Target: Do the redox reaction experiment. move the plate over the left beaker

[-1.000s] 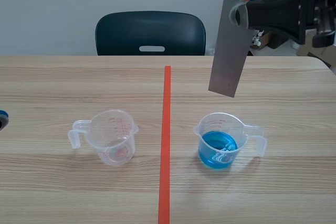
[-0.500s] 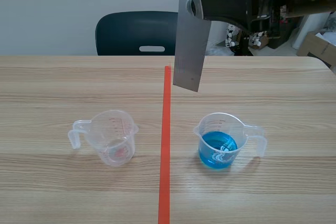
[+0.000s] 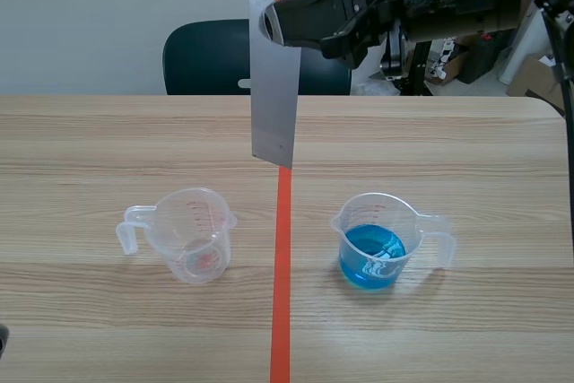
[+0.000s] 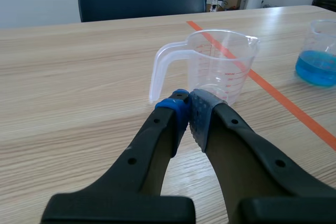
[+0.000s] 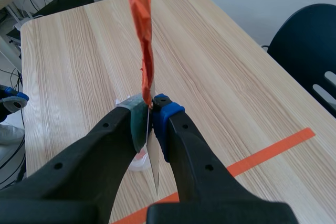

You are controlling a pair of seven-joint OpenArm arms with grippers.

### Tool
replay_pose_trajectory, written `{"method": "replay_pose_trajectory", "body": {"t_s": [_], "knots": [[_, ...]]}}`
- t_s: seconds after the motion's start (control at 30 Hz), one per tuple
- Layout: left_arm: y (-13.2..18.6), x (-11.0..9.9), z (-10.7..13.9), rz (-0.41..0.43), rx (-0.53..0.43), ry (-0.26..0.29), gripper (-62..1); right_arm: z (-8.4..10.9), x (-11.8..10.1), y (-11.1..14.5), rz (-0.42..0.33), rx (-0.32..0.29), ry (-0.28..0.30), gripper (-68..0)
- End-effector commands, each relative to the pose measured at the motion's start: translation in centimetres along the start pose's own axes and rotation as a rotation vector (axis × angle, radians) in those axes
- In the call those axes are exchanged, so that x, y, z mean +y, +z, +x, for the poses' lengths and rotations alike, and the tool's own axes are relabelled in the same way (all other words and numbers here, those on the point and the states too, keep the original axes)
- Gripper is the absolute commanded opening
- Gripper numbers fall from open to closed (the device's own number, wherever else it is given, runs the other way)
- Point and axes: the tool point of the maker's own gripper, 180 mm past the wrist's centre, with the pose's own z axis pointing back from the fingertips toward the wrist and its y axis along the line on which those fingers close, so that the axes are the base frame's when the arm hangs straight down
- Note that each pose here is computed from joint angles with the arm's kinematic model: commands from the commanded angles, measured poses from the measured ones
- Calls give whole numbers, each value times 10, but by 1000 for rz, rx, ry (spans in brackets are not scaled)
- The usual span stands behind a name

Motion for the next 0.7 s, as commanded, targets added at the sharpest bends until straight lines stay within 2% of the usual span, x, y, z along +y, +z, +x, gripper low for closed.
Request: {"method": "replay_pose_trajectory", "body": {"t_s": [0.0,0.1,0.27,0.43,0.6,0.67], "knots": [[-5,-1,8,9,-45,-14,-582,13,-4,2,-6,-38,12,-669],[-5,-12,9,9,-69,-23,-582,19,-3,-4,-13,-57,26,-669],[-6,-34,-1,-22,-48,-59,-582,24,4,-20,-8,-35,93,-669],[2,-41,3,29,-114,-26,-582,28,17,-34,19,-47,117,-669],[20,-44,-7,100,-116,-43,-582,30,25,-46,29,-73,131,-669],[29,-44,-10,117,-113,-59,-581,29,24,-52,15,-77,121,-669]]}}
